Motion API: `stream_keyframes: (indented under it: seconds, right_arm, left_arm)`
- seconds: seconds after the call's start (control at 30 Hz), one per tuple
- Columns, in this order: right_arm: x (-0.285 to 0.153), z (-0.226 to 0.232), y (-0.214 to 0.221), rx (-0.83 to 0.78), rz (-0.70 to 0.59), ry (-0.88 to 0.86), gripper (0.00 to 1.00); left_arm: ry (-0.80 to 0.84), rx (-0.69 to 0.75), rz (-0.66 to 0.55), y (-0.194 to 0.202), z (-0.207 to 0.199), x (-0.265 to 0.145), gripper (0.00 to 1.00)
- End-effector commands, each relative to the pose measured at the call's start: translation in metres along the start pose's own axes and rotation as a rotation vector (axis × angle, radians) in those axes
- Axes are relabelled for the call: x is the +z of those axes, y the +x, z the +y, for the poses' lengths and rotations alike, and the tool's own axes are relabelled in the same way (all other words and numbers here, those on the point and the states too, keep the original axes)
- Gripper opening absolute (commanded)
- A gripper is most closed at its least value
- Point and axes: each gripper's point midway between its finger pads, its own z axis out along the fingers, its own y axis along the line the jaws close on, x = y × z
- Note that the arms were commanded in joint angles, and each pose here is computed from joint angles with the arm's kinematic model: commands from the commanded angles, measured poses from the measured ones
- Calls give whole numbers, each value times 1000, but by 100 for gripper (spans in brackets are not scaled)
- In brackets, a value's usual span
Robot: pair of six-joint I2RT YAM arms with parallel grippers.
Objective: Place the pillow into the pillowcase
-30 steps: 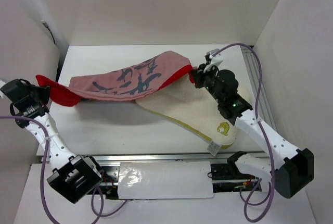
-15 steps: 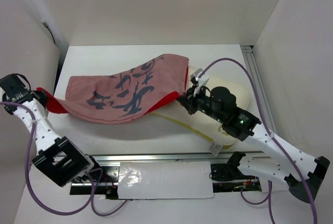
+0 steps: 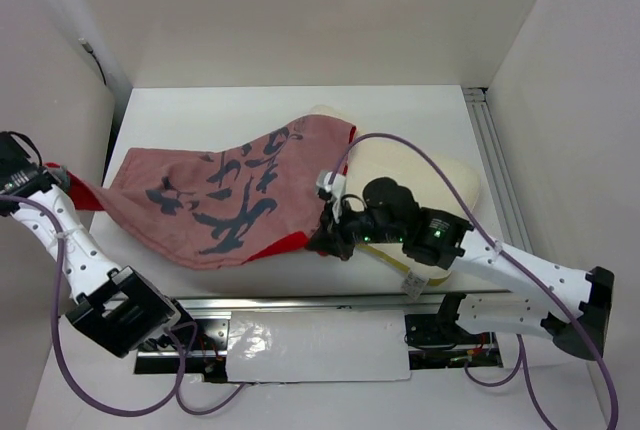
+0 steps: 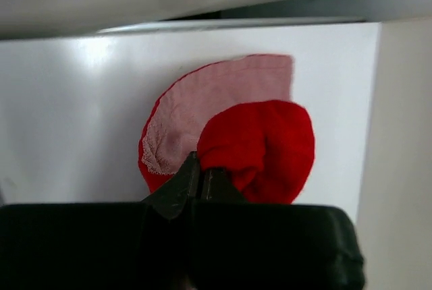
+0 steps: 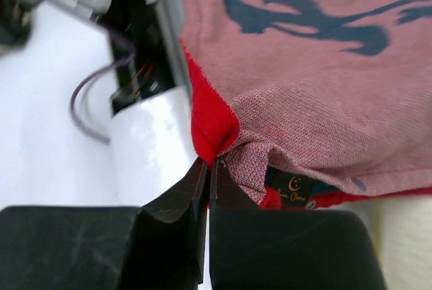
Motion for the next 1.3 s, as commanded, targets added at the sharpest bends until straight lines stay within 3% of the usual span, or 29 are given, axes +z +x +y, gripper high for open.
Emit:
stream_keyframes:
  seconds: [0.0,0.07,0.1,0.13,0.17,0.2,0.23,0.27,0.3,0.33,0.4,0.47,0.63,0.77,0.9,0.97,1.03,1.1,1.27]
  right_arm:
    - [2,35,36,32,126,-166,0]
    - [9,29,65,90,210,-119,0]
    - [11,29,75,129,244,-109,0]
    - [15,26,84,151,281,-100,2]
    - [14,23,93,162,319,-81,9]
    - [15,23,93,166,331,-78,12]
    - [14,20,92,130,328,-75,18]
    - [15,19,94,120,348,-73,43]
    - [18,17,87,100,336,-69,61]
    - [20,14,88,83,348,-59,73]
    - [19,-3,79,79,330,57,93]
    - [19,-21,71,94,301,152,100]
    - [-15,-125,44,296,156,569,100]
    - [-64,-199,48,514,57,855,100]
    - [-103,-244,69,629,29,1006,100]
    - [-118,-263,76,670,17,1066,100]
    - [-129,-277,82,694,12,1118,100]
    - [-138,-291,92,707,37,1190,100]
    - [-136,-312,120,787,93,1226,100]
  left_arm:
    - [-69,-18,42,16,30,1,2]
    - [-101,-16,71,26,42,-1,27]
    - [-105,-16,74,28,43,-4,44]
    - [-99,6,99,33,45,-3,70]
    - [-78,15,106,35,42,-7,90]
    - [-61,14,111,36,40,-10,100]
    - [-40,12,133,40,36,-11,100]
    - [-19,20,137,41,33,-15,100]
    - [9,28,143,41,28,-16,100]
    - [80,56,138,38,15,-23,100]
    - [127,96,132,40,2,-30,100]
    - [217,185,134,53,-25,-45,100]
    - [438,442,178,121,-90,-83,100]
    - [652,776,257,236,-129,-140,96]
    - [835,1066,362,349,-129,-186,92]
    - [849,1181,409,404,-115,-193,92]
    - [846,1241,395,428,-114,-195,94]
    - [702,1290,385,445,-103,-174,97]
    - [427,1160,416,423,-85,-104,99]
